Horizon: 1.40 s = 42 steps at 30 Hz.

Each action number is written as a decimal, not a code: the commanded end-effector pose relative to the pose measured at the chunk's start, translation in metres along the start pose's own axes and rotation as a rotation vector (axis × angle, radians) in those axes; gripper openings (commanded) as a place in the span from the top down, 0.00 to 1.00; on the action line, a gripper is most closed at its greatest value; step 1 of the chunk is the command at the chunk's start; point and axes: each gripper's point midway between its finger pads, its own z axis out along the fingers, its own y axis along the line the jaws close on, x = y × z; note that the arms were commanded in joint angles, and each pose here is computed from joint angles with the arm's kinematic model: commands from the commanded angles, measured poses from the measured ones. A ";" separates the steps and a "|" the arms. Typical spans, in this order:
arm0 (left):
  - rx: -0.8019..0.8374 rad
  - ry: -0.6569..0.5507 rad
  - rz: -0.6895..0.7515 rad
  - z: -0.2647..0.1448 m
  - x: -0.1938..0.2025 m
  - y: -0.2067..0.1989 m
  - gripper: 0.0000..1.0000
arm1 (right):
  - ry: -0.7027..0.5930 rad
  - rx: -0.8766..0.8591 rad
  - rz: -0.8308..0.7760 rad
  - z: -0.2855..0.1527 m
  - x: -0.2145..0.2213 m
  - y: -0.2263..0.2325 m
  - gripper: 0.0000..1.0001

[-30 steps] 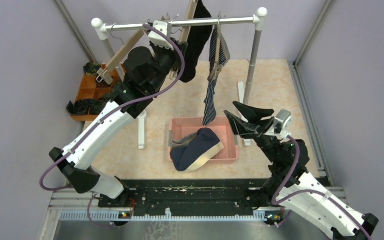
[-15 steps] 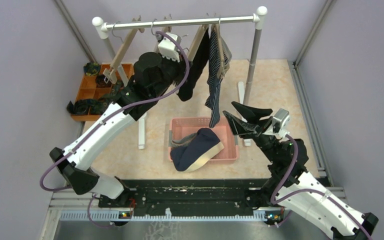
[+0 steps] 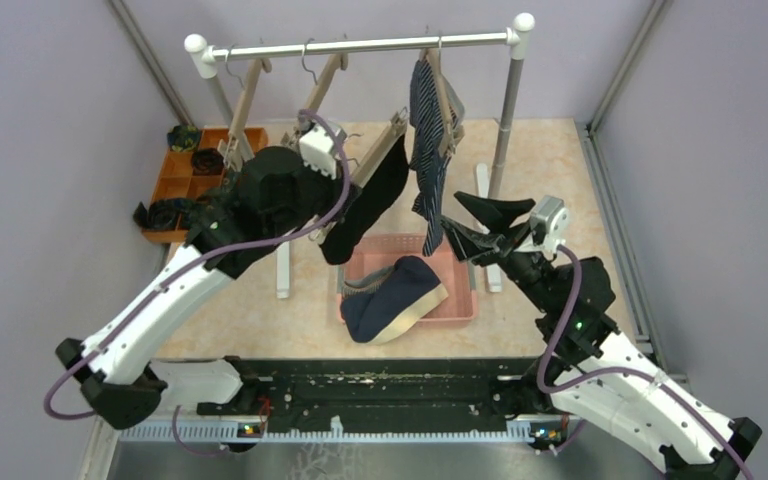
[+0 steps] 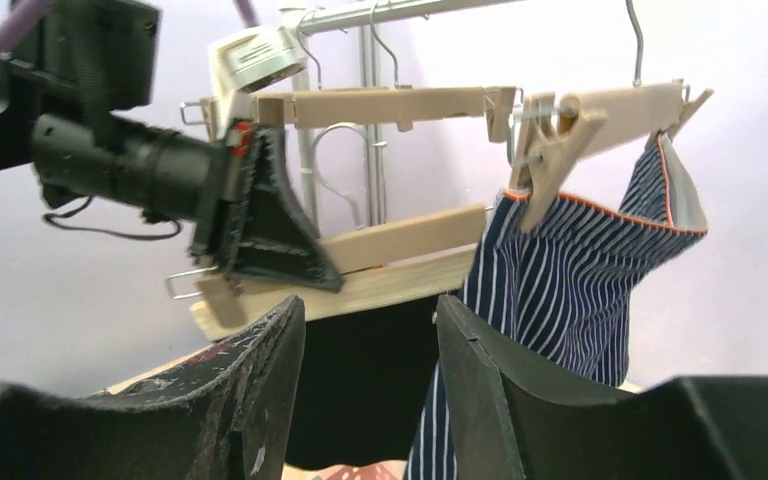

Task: Remove the underwear clipped to the hanger
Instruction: Pick up the hanger from the clothesline.

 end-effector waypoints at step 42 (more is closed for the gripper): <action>0.618 -0.040 0.164 -0.169 0.033 -0.073 1.00 | 0.224 -0.888 0.038 0.018 -0.023 0.055 0.13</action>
